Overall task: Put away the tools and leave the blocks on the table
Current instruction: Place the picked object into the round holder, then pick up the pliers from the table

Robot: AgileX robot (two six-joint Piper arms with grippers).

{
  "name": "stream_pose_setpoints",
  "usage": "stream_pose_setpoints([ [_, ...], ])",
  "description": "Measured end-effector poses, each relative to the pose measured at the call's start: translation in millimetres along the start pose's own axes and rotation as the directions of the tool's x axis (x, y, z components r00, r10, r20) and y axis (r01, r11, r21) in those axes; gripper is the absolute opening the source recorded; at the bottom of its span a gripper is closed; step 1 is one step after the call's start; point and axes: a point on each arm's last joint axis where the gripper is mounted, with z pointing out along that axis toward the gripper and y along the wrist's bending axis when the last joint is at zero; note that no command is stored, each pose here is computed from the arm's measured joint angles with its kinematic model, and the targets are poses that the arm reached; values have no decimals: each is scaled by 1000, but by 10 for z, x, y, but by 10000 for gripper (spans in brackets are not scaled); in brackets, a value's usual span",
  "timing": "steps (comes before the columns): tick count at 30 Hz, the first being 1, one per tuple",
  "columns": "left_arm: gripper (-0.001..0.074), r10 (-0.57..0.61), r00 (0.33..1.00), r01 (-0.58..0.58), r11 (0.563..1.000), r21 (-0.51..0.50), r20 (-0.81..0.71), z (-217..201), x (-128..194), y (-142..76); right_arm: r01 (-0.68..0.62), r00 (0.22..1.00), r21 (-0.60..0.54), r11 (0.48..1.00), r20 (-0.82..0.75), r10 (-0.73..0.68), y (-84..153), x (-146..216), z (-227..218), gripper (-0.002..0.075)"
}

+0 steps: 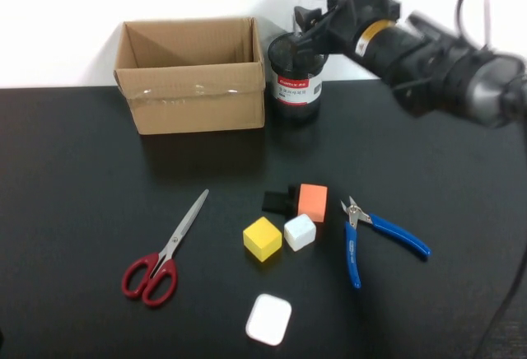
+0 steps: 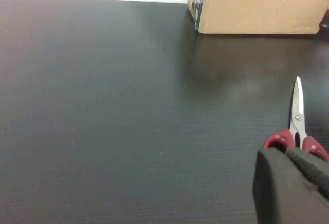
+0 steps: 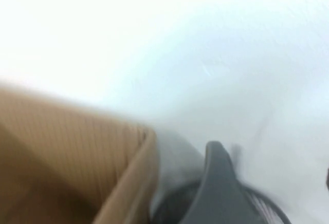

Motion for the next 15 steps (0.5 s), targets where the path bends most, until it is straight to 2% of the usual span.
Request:
stream_pose_setpoints([
  [4, -4, 0, 1000, 0, 1000, 0, 0, 0, 0, 0, -64, 958, 65, 996, -276, 80, -47, -233, -419, 375],
  [8, -4, 0, 1000, 0, 1000, 0, 0, 0, 0, 0, -116, 824, 101, 988, -546, 153, -34, -253, -803, 375],
  [12, -4, 6, 1000, -6, 1000, -2, 0, 0, 0, 2, -134, 664, -4, 991, -743, 87, 86, -82, -974, 373],
  [15, -4, 0, 1000, 0, 1000, 0, 0, 0, 0, 0, -217, 567, -40, 975, -819, 92, 246, 168, -1034, 372],
])
